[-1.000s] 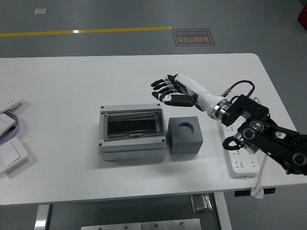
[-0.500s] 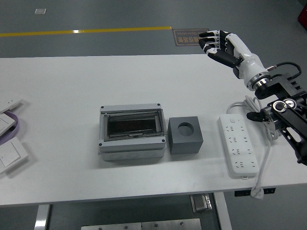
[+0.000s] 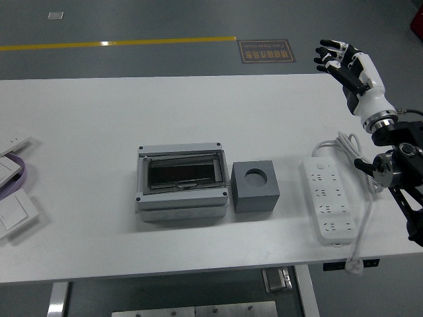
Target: Pick up the cylinder from the cube,place it in the box,flap close box
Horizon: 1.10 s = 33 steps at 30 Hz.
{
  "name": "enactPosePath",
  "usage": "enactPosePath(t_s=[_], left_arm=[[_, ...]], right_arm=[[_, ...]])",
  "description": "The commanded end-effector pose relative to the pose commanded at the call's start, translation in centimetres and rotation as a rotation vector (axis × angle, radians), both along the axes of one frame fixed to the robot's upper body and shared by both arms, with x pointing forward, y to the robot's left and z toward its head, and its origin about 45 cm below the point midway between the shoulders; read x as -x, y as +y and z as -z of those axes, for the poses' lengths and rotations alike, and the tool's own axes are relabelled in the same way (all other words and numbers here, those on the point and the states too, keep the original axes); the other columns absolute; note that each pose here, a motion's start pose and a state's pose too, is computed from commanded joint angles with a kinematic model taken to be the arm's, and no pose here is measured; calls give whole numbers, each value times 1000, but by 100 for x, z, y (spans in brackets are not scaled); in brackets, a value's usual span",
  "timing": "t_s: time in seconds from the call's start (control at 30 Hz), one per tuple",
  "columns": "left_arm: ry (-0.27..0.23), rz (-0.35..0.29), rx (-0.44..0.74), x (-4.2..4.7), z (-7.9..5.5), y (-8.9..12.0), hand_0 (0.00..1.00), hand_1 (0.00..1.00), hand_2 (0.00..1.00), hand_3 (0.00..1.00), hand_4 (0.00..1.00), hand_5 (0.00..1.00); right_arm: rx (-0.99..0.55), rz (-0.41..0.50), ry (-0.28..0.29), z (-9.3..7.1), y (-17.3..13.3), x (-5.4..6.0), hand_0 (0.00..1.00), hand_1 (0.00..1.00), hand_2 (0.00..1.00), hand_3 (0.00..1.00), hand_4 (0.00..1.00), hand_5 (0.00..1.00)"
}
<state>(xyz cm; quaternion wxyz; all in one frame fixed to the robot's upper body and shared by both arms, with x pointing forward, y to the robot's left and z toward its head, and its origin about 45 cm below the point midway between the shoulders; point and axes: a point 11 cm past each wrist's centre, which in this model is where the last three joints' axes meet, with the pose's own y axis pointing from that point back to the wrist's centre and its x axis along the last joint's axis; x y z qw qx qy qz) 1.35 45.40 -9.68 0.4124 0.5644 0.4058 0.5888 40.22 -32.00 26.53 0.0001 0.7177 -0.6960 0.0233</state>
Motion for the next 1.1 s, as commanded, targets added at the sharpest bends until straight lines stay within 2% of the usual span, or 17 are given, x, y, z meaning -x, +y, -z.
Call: enactPosePath(t_s=[0.07, 0.17, 0.2, 0.37, 0.4, 0.77, 0.8, 0.97, 1.0, 1.1], left_arm=[[8, -14, 0, 75, 2, 4, 600, 511, 561, 618, 711, 199], [2, -41, -10, 116, -14, 53, 600, 511, 561, 618, 711, 199], [-1, -46, -13, 115, -19, 67, 600, 511, 561, 618, 713, 200], [-24, -58, -21, 49, -37, 108, 600, 511, 561, 618, 713, 200], [-25, -59, -21, 45, -37, 109, 601, 512, 562, 619, 714, 201], [-37, -66, -29, -4, -55, 154, 600, 512, 561, 619, 715, 202], [-38, -66, -29, -7, -55, 156, 601, 512, 561, 619, 716, 203], [-39, -63, -29, -22, -58, 160, 601, 512, 561, 619, 716, 203], [-37, -59, -29, -26, -58, 159, 601, 513, 561, 620, 717, 204], [-33, -45, -27, -37, -56, 150, 601, 513, 561, 620, 717, 204]], right_arm=[[-25, 2, 8, 84, 3, 68, 768, 727, 747, 709, 751, 344], [-58, 6, 16, 167, 10, 127, 768, 727, 747, 709, 751, 344], [-67, 7, 21, 194, 15, 136, 761, 716, 739, 779, 786, 433], [-93, 1, 40, 276, 61, 157, 761, 716, 739, 779, 786, 433], [-94, 0, 42, 279, 71, 156, 749, 707, 728, 744, 765, 394], [-98, 27, 64, 339, -31, 219, 742, 723, 751, 778, 768, 381], [-95, 29, 66, 347, -46, 226, 777, 741, 786, 801, 808, 449], [-88, 32, 66, 349, -63, 232, 777, 741, 786, 801, 808, 449], [-86, 32, 65, 347, -62, 231, 775, 738, 782, 791, 827, 517], [-79, 26, 65, 335, -55, 229, 775, 738, 782, 791, 827, 517]])
